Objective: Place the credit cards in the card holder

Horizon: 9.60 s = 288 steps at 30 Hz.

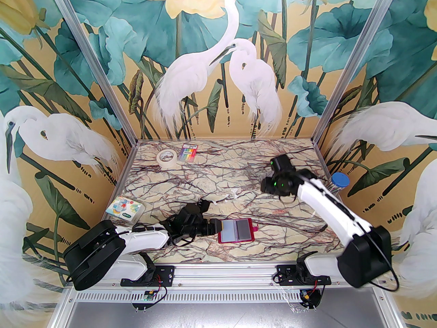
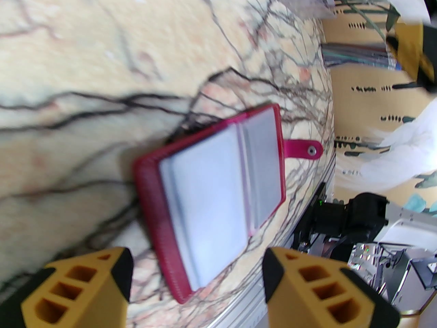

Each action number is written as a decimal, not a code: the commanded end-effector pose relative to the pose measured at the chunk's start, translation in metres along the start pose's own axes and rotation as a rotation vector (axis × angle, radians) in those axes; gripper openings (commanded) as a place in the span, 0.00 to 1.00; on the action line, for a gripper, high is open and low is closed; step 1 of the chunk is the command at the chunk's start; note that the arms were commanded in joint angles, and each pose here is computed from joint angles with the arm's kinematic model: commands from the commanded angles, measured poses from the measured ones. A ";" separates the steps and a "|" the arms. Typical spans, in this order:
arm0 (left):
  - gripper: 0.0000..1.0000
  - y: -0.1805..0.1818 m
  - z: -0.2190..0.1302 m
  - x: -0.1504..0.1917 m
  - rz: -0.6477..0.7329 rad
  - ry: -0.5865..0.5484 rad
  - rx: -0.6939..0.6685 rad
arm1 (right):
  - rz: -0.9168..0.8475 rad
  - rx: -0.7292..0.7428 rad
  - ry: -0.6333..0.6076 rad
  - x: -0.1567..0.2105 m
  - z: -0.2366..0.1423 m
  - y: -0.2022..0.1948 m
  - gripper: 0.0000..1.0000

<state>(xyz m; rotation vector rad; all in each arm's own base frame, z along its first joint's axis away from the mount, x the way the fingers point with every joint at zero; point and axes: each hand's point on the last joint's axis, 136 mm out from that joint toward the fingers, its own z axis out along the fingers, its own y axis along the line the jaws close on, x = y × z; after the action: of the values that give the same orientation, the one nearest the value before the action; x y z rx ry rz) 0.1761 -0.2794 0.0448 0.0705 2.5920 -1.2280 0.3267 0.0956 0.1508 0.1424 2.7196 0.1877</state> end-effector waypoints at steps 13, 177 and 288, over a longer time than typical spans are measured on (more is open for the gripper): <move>0.63 0.004 0.013 -0.004 0.017 -0.005 -0.010 | -0.072 0.186 0.136 -0.065 0.056 -0.047 0.52; 0.56 -0.216 -0.150 -0.005 0.603 -0.102 0.708 | -0.335 -1.289 -0.188 0.134 -0.201 0.138 0.00; 0.51 -0.055 -0.012 0.003 0.024 0.129 0.292 | 0.021 -0.822 0.161 0.181 -0.018 0.092 0.00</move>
<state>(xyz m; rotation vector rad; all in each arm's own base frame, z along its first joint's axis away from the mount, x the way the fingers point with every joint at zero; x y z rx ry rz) 0.1551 -0.2923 0.0837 0.2089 2.5594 -1.5969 0.1604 0.2029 0.1107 -0.0938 2.5637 1.2775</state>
